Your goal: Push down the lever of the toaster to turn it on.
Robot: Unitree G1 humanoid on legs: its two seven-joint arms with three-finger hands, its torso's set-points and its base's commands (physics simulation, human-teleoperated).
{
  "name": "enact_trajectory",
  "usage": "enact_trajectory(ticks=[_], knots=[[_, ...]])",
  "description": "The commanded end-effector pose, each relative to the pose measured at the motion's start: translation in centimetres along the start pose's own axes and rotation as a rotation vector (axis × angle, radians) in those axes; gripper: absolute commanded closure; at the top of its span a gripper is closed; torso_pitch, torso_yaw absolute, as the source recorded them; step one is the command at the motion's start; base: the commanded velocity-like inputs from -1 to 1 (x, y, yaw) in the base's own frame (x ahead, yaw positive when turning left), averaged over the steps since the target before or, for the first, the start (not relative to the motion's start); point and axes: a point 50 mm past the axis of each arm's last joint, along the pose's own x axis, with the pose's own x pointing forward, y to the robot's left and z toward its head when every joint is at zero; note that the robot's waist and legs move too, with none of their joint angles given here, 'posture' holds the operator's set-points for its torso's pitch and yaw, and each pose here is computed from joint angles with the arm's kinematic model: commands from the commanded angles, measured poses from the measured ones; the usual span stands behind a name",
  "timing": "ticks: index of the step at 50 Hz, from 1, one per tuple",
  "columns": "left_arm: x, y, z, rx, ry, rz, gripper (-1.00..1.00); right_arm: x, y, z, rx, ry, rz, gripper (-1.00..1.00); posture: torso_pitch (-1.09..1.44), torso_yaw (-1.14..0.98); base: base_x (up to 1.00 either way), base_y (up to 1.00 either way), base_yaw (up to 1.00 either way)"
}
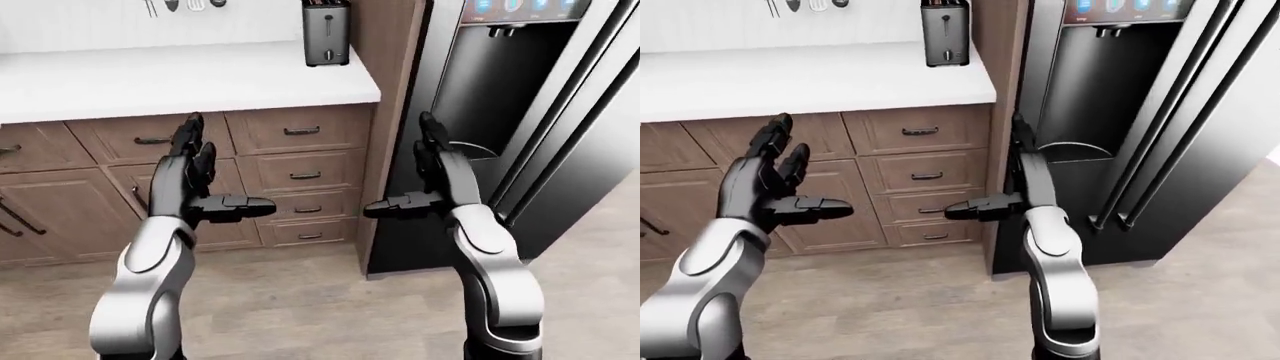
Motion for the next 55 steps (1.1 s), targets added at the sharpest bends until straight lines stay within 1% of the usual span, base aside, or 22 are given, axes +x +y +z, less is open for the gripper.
enact_trajectory(ticks=[1,12,17,32,41,47,52,55], knots=[[-0.1,-0.2,1.9,0.008,-0.093,-0.017,-1.00,-0.2,-0.2,1.5,-0.005,-0.095,-0.016,-1.00,0.00,0.00,0.00,0.43,0.00],[-0.2,-0.4,1.4,0.007,-0.087,-0.024,-1.00,-0.3,-0.3,1.1,-0.004,-0.092,-0.020,-1.00,0.00,0.00,0.00,0.39,0.00],[-0.2,-0.5,1.5,0.007,-0.088,-0.025,-1.00,-0.2,-0.2,0.9,-0.009,-0.093,-0.016,-1.00,0.00,0.00,0.00,0.00,0.00],[-0.1,-0.8,1.9,0.006,-0.092,-0.035,-1.00,-0.4,-0.2,1.7,-0.013,-0.098,-0.017,-1.00,0.00,0.00,0.00,0.00,0.00],[-0.1,-0.9,1.7,0.001,-0.091,-0.036,-1.00,-0.3,-0.3,1.4,-0.009,-0.102,-0.021,-1.00,0.00,0.00,0.00,0.00,0.00],[-0.1,-1.0,1.7,0.000,-0.092,-0.039,-1.00,-0.3,0.0,2.1,-0.001,-0.124,0.004,-1.00,0.00,0.00,0.04,0.00,0.00],[0.1,-1.5,2.0,-0.009,-0.095,-0.047,-1.00,0.4,0.2,3.8,0.004,-0.152,0.014,-1.00,0.00,0.00,0.15,0.00,0.00],[0.2,-1.6,2.3,-0.007,-0.099,-0.049,-1.00,0.4,0.3,4.5,-0.001,-0.157,0.018,-1.00,0.00,0.00,0.20,0.00,0.00]])
